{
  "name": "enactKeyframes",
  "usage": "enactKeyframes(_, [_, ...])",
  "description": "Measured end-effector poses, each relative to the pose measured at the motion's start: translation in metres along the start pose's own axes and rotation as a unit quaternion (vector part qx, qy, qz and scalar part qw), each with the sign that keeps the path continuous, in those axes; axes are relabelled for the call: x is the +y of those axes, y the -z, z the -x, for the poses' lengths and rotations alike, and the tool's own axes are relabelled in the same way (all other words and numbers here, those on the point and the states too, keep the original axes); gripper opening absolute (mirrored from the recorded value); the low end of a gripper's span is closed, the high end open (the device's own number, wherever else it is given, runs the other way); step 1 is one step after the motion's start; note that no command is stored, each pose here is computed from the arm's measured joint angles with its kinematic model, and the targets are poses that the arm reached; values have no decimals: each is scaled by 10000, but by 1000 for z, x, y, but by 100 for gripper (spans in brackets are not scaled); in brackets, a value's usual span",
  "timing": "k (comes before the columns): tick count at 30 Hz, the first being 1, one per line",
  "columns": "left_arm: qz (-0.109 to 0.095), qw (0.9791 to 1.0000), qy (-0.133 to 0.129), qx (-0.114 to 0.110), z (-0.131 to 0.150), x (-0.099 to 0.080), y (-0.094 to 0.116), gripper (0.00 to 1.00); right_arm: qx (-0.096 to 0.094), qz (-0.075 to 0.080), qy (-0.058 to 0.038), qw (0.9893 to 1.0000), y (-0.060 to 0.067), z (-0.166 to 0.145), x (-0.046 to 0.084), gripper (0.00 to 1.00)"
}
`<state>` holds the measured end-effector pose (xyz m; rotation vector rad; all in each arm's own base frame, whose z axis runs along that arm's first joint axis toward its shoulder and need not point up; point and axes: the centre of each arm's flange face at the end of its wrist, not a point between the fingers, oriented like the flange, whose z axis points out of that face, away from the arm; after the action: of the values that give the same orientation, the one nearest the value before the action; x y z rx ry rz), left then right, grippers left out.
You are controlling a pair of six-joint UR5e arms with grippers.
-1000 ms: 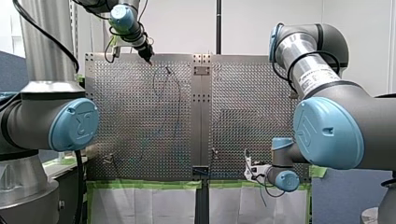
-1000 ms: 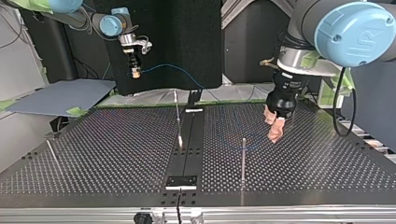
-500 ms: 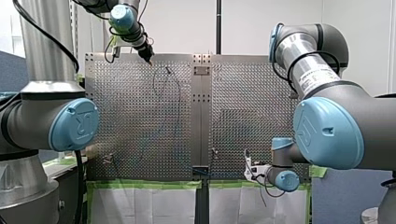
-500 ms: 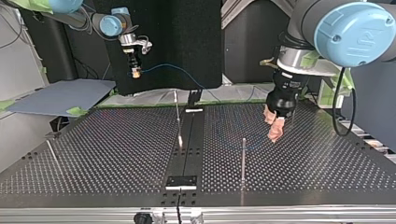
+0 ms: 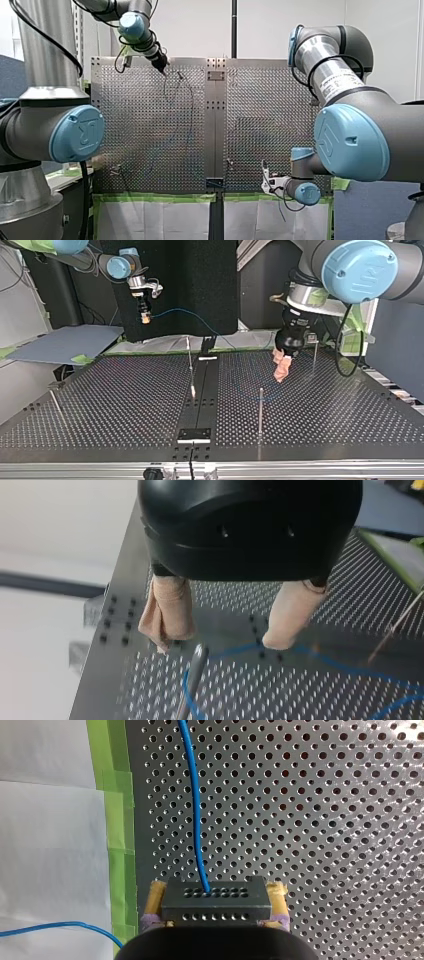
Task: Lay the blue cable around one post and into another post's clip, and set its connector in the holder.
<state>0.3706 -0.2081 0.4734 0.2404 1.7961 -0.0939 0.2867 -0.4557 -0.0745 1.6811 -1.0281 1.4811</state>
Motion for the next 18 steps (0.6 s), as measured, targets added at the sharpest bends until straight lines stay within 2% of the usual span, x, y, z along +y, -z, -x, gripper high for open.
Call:
enactKeyframes(5, [-452,9990,-21,-26,-19,-25,2,100,-13,1,-2,10000,0,0,0,1])
enactKeyframes(8, [-592,9982,69,65,-37,-38,-2,100,-14,-1,-1,10000,0,0,-1,1])
enactKeyframes(18, [-624,9960,364,525,-106,-73,-18,100,-27,-12,6,10000,1,1,-3,1])
